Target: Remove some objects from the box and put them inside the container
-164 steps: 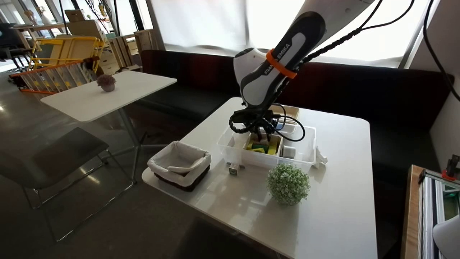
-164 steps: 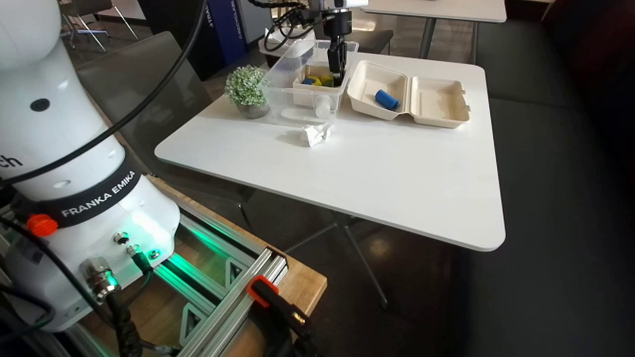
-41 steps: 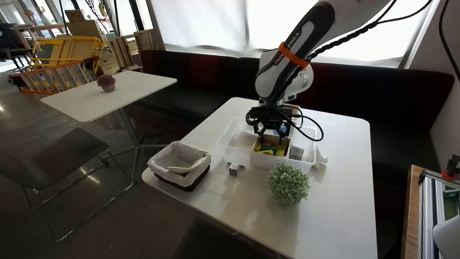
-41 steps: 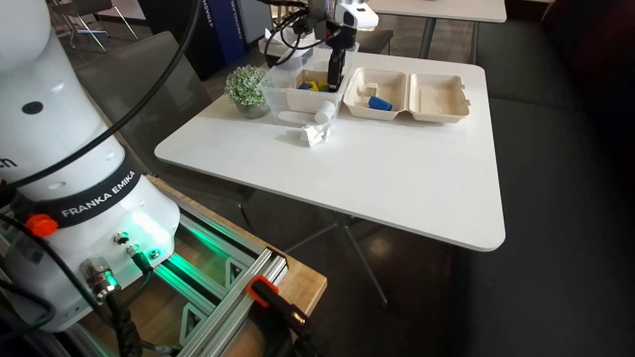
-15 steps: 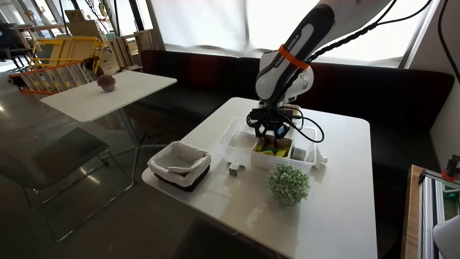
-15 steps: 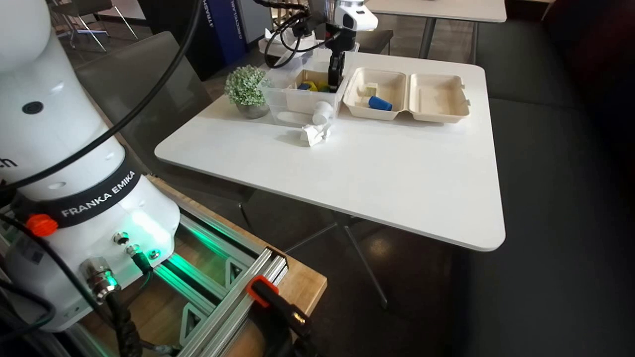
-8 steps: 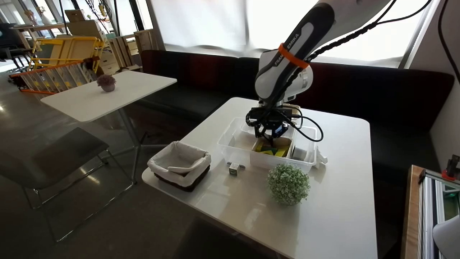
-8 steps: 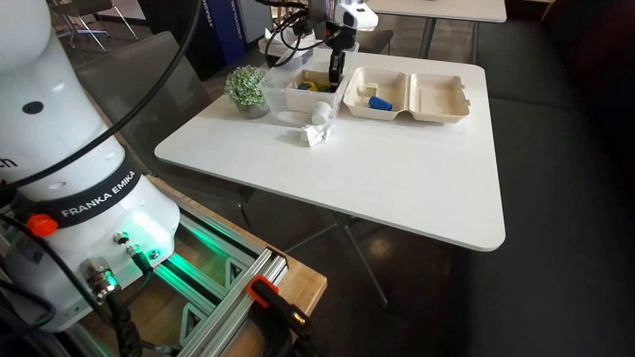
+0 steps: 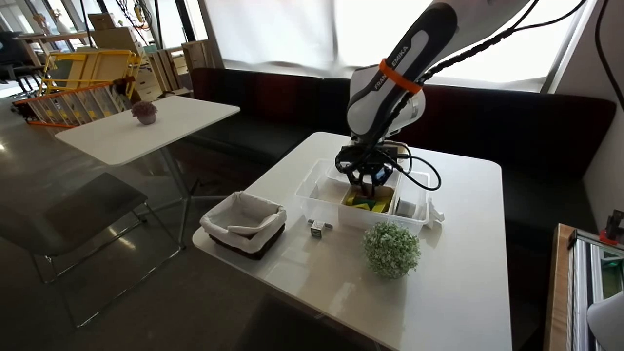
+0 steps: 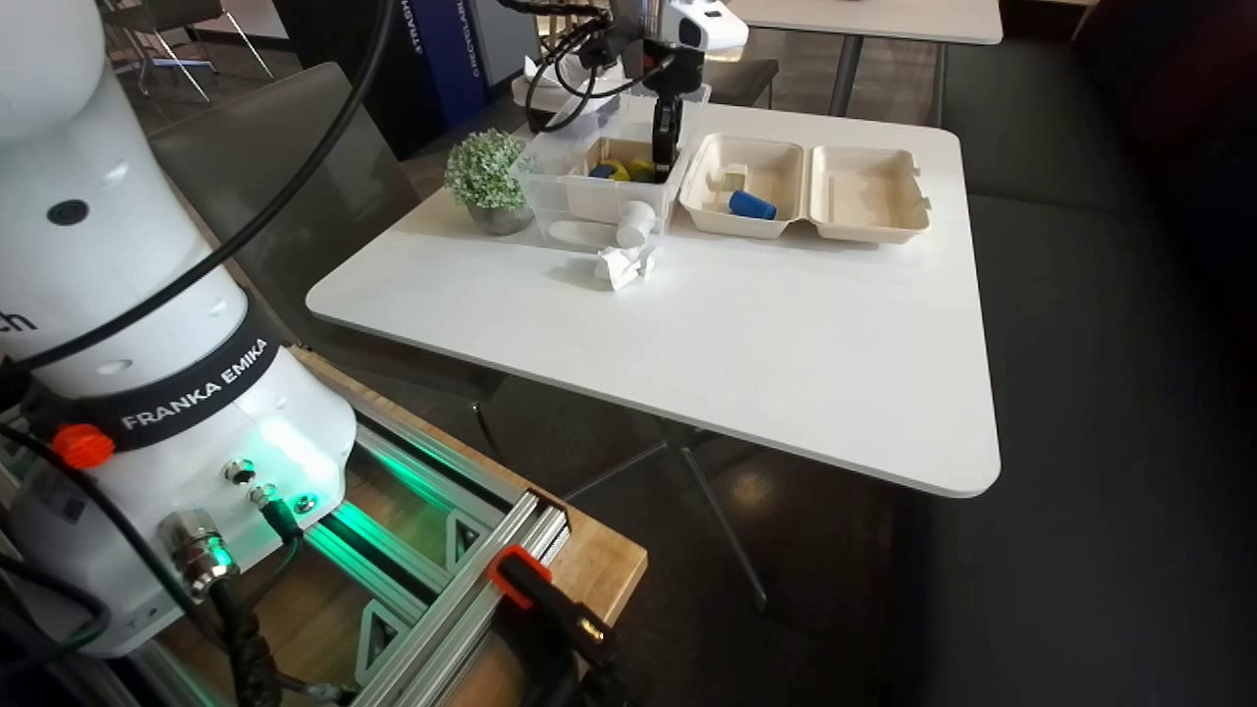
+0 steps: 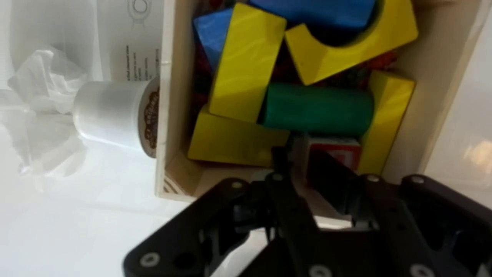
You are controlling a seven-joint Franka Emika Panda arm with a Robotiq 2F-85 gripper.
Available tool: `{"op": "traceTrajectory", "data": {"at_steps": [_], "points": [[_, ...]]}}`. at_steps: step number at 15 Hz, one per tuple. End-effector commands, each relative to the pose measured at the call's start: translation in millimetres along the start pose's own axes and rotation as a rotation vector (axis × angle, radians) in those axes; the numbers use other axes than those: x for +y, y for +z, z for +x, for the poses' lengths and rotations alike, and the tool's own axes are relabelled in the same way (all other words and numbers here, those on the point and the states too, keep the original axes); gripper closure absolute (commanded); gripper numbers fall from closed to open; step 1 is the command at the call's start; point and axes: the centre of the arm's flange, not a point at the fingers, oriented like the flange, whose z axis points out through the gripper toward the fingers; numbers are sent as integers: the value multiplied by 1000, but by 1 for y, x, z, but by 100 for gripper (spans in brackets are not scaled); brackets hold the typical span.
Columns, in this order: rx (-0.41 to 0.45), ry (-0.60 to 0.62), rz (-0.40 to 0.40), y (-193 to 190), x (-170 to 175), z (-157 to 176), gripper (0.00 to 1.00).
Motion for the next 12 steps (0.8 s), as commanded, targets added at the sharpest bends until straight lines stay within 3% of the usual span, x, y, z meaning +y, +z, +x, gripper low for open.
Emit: {"op": "traceTrajectory", "data": {"at_steps": [1, 5, 7, 9, 12], "points": [[26, -13, -3, -3, 11, -13, 43], [30, -15, 9, -8, 18, -18, 15], [34, -18, 21, -10, 20, -20, 9], [35, -8, 31, -8, 20, -21, 10], [31, 14, 40, 0, 14, -22, 29]]}}
